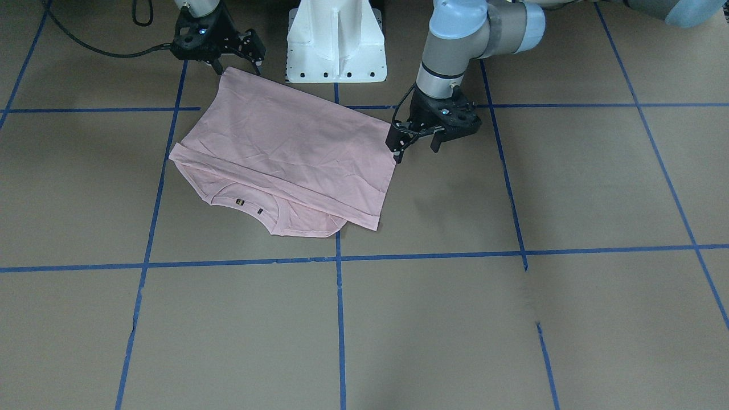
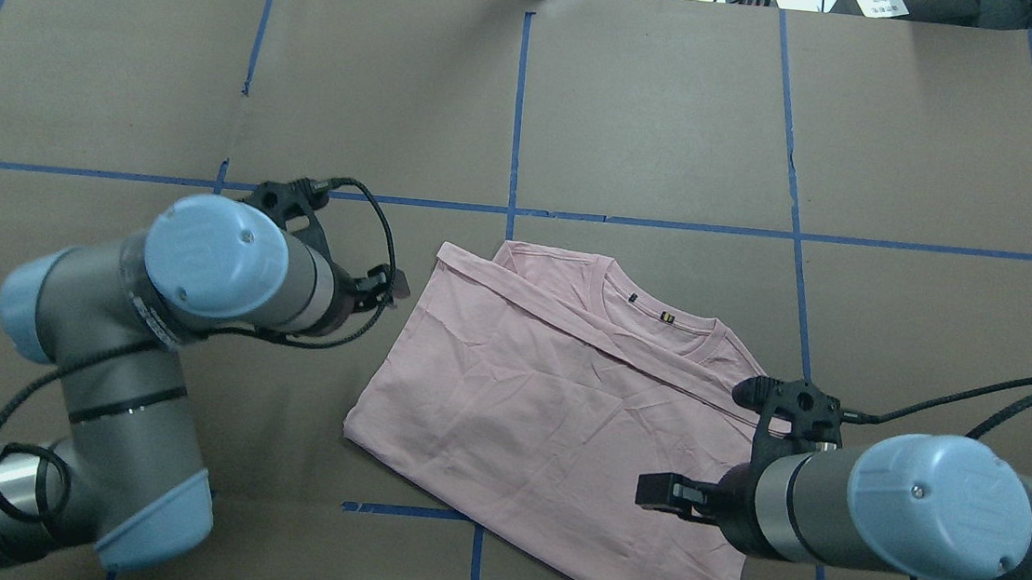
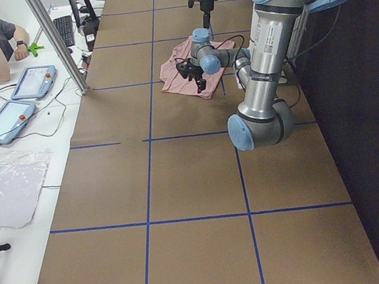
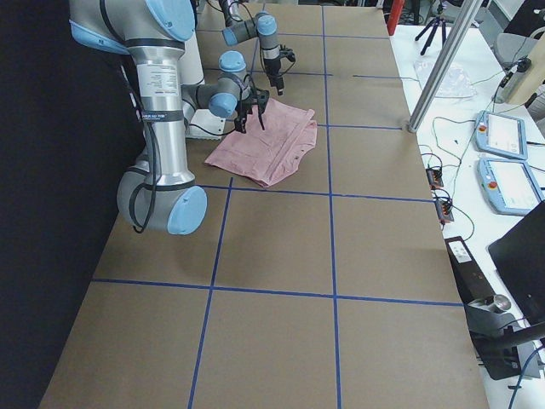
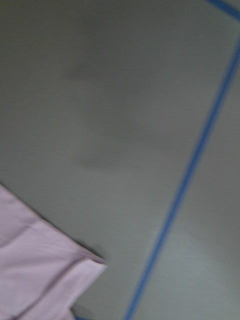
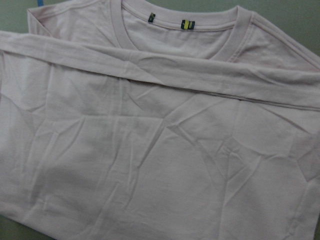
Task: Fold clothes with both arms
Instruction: 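Grasp the shirt's folded edge with the right gripper while the left gripper approaches, then pull the folded edge with the right gripper while the left gripper straightens the shirt, then move the left gripper to the shirt corner nearest the robot and grasp it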
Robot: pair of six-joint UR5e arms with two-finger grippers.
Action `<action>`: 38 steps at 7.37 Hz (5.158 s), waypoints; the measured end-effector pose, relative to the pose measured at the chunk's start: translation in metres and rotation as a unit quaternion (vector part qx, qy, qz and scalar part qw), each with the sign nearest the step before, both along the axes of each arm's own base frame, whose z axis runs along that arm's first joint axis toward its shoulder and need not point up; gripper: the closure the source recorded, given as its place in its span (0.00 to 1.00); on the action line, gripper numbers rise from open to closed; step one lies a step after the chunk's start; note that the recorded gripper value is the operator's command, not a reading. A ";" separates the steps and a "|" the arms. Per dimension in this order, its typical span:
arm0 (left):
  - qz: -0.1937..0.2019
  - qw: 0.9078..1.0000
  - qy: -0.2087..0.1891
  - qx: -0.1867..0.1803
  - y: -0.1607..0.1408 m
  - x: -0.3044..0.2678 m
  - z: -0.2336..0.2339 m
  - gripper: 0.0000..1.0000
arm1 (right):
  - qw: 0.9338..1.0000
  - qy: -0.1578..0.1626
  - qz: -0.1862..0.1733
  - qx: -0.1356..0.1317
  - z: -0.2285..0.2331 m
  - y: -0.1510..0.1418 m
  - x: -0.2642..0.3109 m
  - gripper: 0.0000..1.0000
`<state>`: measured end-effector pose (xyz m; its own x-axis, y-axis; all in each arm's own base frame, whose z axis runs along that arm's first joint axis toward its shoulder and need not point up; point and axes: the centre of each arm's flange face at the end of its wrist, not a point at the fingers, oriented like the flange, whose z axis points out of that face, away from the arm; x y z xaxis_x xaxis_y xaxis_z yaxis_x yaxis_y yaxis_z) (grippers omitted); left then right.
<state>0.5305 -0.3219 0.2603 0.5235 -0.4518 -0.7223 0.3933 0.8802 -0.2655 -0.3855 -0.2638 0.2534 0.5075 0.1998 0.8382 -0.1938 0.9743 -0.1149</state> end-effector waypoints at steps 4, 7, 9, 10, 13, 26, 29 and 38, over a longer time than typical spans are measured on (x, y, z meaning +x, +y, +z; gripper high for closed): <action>0.003 0.999 -0.027 -0.025 0.029 0.026 0.027 0.16 | 1.000 -0.018 0.020 0.009 -0.018 -0.015 0.005 0.00; -0.001 0.999 -0.027 -0.024 0.031 0.025 0.027 1.00 | 1.000 -0.018 0.020 0.009 -0.019 -0.017 0.004 0.00; -0.008 0.999 -0.027 -0.018 0.030 0.023 0.026 1.00 | 1.000 -0.019 0.019 0.007 -0.019 -0.017 0.005 0.00; -0.009 0.999 -0.027 -0.016 0.030 0.023 0.025 1.00 | 1.000 -0.019 0.020 0.007 -0.020 -0.018 0.006 0.00; -0.011 0.999 -0.040 -0.013 0.022 0.019 0.025 1.00 | 0.999 -0.019 0.027 0.007 -0.019 -0.024 0.010 0.00; -0.132 0.974 -0.048 0.179 -0.302 0.004 -0.008 1.00 | 0.998 -0.013 0.059 0.006 -0.015 -0.049 0.024 0.00; -0.158 0.964 -0.040 0.212 -0.324 0.020 -0.006 0.00 | 0.998 -0.012 0.061 0.007 -0.015 -0.050 0.023 0.00; -0.039 0.996 0.011 0.083 -0.175 -0.073 0.009 0.00 | 0.999 0.004 0.054 0.001 -0.007 -0.054 -0.002 0.00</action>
